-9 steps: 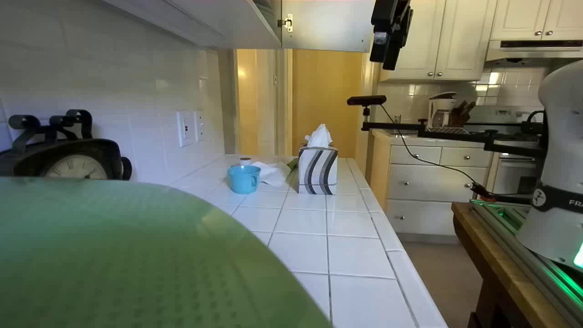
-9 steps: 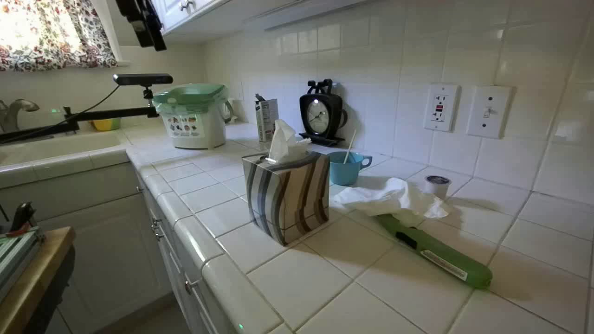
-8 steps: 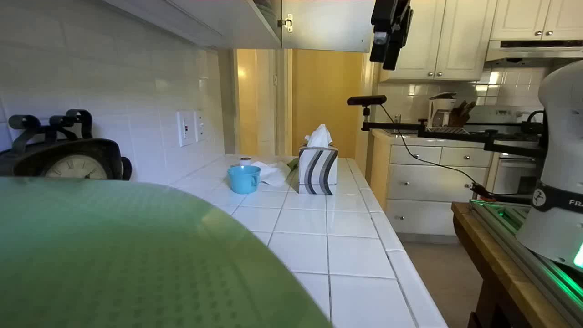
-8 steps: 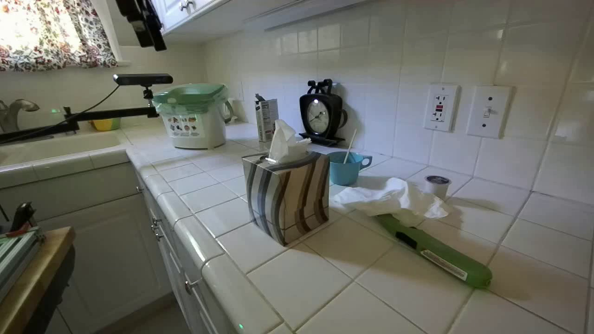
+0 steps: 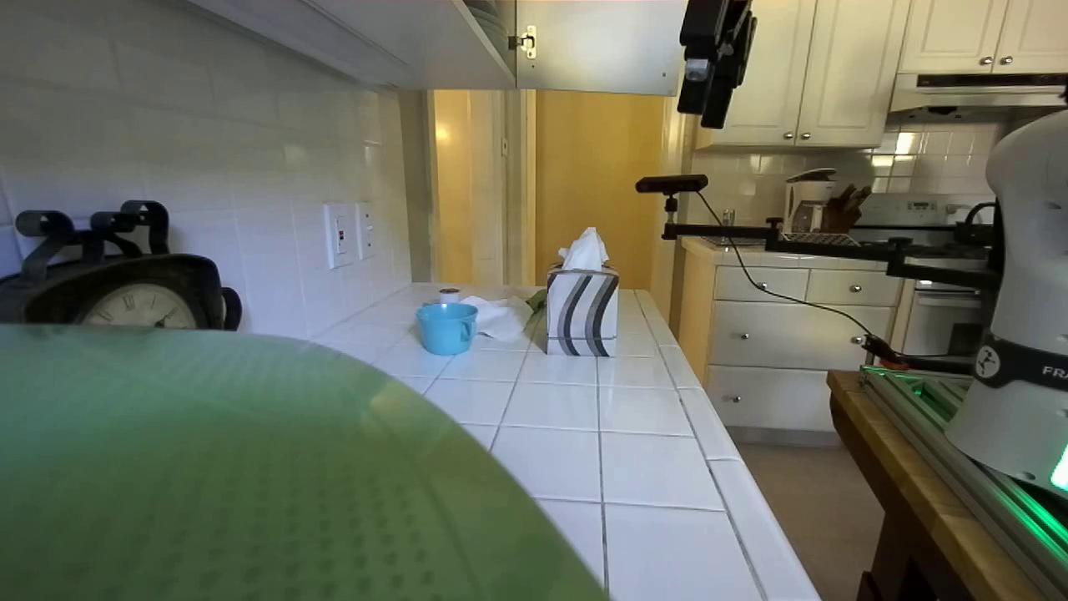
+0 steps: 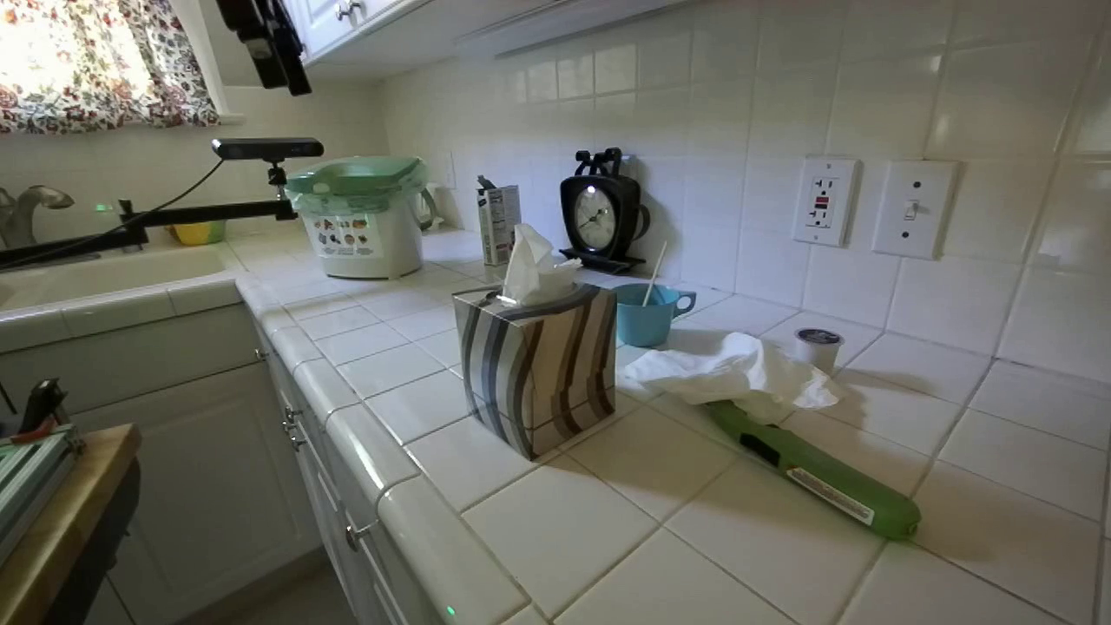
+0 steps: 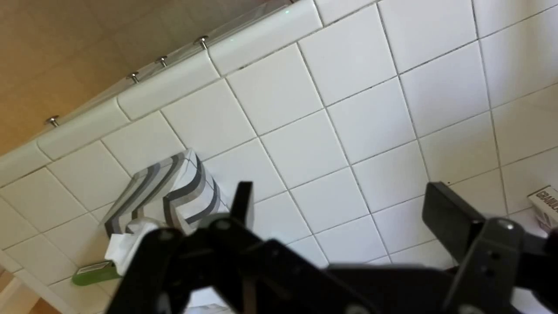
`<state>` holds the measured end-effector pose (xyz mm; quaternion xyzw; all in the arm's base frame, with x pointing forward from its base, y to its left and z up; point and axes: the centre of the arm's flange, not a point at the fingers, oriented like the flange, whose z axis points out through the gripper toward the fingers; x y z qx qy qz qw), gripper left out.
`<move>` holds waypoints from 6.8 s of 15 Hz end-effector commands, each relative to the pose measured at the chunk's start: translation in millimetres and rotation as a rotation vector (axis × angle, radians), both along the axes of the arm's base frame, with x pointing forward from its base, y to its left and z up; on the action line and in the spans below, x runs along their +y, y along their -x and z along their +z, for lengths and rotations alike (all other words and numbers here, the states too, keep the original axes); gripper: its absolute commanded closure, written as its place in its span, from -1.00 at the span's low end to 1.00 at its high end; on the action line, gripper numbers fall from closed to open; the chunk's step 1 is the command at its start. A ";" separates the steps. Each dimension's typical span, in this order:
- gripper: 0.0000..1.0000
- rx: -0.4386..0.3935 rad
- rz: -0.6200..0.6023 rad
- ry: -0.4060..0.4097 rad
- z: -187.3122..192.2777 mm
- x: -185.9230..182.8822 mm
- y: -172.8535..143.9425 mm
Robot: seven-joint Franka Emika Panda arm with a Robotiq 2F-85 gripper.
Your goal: Move the tissue box to the left
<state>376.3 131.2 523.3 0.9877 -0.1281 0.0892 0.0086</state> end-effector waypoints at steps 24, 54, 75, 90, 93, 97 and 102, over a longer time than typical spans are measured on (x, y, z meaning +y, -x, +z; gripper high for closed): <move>-1.00 0.078 0.368 0.101 -147.5 -121.6 -109.2; -1.00 -0.056 0.339 0.097 -192.7 -169.1 -150.3; 0.90 -0.087 0.693 0.158 -175.0 -124.1 -145.0; 0.62 -0.196 1.144 0.065 -140.8 -20.7 -131.5; 0.62 -0.199 1.168 0.061 -139.8 -24.9 -131.6; 0.91 -0.225 1.298 -0.015 -154.2 -31.1 -135.3; 0.91 -0.197 1.545 0.043 -159.9 -21.1 -145.8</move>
